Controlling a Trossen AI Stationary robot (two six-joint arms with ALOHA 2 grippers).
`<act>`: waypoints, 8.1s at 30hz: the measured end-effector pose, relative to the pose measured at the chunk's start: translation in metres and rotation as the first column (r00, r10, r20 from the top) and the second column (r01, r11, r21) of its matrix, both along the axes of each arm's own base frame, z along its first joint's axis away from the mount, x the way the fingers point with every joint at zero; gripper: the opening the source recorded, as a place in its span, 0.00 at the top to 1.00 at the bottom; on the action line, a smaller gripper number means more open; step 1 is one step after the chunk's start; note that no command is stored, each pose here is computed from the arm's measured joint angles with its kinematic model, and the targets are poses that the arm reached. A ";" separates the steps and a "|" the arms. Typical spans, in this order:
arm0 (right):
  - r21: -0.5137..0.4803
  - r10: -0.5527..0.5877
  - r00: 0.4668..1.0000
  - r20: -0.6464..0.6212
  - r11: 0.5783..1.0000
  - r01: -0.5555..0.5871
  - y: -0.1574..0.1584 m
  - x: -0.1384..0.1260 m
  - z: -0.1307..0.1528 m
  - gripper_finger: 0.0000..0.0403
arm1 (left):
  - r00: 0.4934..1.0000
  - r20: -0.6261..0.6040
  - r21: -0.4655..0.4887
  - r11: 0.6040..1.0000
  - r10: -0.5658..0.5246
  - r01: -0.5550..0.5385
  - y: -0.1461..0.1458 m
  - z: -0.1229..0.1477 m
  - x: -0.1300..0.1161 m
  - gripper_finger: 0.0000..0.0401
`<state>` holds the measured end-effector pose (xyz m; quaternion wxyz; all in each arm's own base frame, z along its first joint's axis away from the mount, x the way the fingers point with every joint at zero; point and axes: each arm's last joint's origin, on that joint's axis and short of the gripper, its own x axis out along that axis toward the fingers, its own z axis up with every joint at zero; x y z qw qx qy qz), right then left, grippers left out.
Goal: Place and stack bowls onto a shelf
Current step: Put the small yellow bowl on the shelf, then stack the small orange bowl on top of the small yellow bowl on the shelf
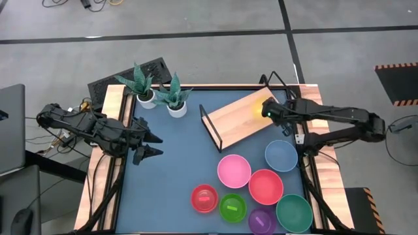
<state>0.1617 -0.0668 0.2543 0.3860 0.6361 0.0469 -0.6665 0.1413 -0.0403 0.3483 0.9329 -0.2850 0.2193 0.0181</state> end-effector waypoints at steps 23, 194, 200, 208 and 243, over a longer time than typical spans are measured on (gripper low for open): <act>0.108 -0.075 0.983 -0.166 0.990 0.093 -0.048 0.011 -0.041 0.91 | 0.998 -0.065 0.021 0.999 0.026 -0.025 0.002 -0.006 -0.003 0.33; -0.242 0.559 0.683 -0.470 0.663 -0.708 0.036 0.058 0.167 0.94 | 0.973 -0.179 0.166 0.979 0.147 -0.117 0.009 -0.018 -0.012 0.33; -0.245 0.409 0.848 -0.337 0.832 -0.499 0.023 0.023 0.123 0.94 | 0.969 -0.186 0.152 0.979 0.162 -0.135 0.009 -0.018 -0.013 0.33; -0.178 0.306 0.938 -0.162 0.926 -0.333 0.026 0.017 0.055 0.94 | 0.966 -0.181 0.150 0.976 0.184 -0.158 0.010 -0.018 -0.013 0.33; -0.032 0.116 0.962 -0.248 0.991 -0.128 -0.041 0.005 0.004 0.94 | 0.952 -0.207 0.170 0.967 0.224 -0.191 0.012 -0.021 -0.015 0.33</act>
